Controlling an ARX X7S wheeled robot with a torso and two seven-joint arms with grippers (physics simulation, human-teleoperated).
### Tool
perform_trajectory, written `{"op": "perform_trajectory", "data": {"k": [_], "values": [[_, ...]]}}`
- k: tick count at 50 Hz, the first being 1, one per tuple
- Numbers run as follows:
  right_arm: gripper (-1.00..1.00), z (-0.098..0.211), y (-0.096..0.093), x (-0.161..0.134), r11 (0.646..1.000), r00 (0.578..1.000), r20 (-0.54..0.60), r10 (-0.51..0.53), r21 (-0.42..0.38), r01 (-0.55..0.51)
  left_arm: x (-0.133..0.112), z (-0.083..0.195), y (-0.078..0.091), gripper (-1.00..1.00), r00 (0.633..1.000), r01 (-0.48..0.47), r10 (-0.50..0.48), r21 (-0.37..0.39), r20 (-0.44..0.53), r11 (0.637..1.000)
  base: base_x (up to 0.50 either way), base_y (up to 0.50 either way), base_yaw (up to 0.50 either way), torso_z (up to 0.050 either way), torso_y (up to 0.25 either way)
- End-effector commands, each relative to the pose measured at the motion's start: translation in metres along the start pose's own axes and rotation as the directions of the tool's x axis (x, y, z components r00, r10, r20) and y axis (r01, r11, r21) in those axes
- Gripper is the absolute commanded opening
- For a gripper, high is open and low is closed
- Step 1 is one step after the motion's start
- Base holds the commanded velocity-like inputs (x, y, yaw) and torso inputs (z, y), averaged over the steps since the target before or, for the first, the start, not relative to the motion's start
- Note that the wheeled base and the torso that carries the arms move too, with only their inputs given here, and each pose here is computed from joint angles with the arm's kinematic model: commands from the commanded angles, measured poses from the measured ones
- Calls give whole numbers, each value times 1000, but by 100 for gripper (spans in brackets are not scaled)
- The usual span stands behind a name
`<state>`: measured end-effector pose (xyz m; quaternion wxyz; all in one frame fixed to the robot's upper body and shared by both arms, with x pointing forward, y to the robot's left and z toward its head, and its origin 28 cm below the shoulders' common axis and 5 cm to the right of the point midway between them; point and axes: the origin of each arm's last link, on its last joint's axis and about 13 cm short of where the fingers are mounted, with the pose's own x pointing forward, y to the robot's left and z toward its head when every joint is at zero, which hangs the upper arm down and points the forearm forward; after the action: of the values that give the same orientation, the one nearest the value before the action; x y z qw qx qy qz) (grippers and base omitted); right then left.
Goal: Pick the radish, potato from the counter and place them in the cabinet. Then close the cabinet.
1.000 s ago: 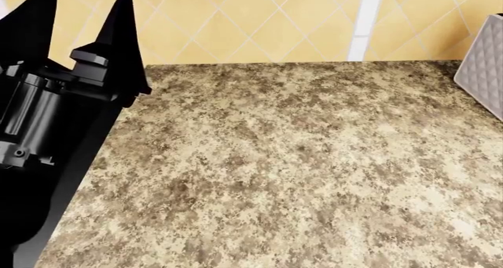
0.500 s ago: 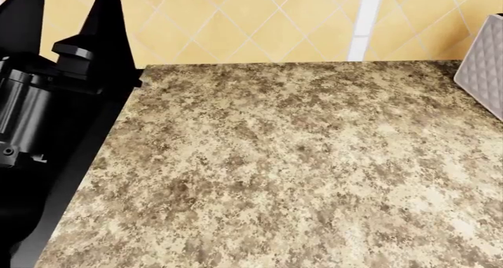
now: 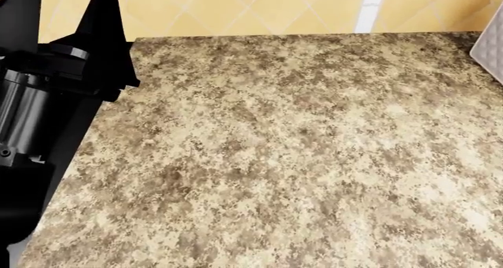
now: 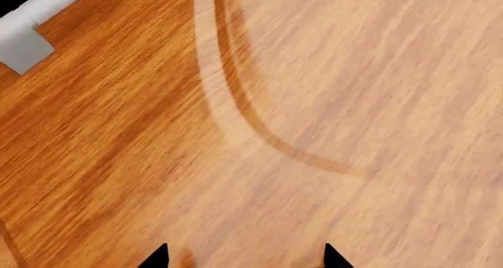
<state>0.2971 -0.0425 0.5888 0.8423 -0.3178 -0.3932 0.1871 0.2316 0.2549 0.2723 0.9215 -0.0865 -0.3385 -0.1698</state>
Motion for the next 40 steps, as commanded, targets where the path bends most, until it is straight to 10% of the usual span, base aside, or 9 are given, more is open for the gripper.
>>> {"op": "perform_trajectory", "data": {"k": [1, 14, 40], "values": [[100, -11, 29, 8, 986, 979, -157, 129, 122, -110, 0, 1, -1, 100, 1000, 3, -3, -8, 3, 1000, 0, 0, 0, 0, 0], [100, -12, 28, 8, 986, 980, -154, 126, 126, -107, -2, -1, 0, 100, 1000, 5, -5, -15, -8, 1000, 0, 0, 0, 0, -60], [100, -19, 3, -39, 993, 982, -183, 51, 111, -31, 1, 5, 2, 100, 1000, -2, 3, -25, 17, 1000, 0, 0, 0, 0, 237]]}}
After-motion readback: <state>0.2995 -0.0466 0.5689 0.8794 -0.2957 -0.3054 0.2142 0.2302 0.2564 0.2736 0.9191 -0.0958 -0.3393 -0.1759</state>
